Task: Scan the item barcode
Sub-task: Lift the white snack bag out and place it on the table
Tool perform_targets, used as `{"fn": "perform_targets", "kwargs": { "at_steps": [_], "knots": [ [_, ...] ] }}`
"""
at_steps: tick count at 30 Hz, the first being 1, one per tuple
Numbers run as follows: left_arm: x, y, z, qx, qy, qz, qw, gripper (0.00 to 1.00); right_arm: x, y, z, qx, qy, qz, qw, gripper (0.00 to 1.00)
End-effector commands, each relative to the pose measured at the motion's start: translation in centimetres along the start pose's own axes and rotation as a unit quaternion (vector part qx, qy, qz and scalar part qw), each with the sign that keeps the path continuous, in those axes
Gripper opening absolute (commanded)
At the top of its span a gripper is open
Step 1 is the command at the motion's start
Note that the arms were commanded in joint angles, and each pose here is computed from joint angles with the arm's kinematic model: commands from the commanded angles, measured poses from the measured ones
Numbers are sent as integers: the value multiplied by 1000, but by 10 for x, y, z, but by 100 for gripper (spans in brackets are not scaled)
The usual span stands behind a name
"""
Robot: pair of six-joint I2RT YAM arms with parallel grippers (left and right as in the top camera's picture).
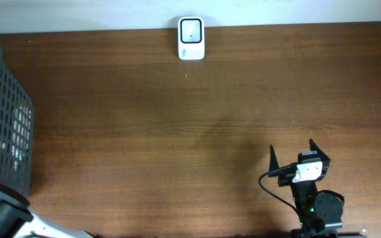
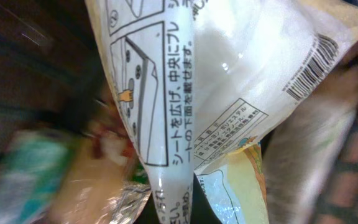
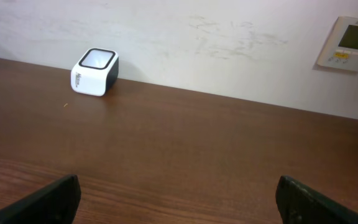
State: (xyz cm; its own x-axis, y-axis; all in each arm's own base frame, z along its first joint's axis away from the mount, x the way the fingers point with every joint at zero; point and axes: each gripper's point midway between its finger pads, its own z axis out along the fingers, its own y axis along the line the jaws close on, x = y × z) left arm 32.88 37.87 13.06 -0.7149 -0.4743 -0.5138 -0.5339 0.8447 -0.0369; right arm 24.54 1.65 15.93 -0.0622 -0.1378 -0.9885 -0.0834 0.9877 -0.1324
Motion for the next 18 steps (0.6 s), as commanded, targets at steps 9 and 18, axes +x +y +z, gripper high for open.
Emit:
{"fn": "perform_targets", "kwargs": {
  "at_steps": [9,18],
  "knots": [
    [-106,-106,-263,147,-312,-24,938,0,4,-3,0,8,3,0,1000,99],
    [-12,-301,-249,309,-135,99,936,0,4,-3,0,8,3,0,1000,99]
  ]
}}
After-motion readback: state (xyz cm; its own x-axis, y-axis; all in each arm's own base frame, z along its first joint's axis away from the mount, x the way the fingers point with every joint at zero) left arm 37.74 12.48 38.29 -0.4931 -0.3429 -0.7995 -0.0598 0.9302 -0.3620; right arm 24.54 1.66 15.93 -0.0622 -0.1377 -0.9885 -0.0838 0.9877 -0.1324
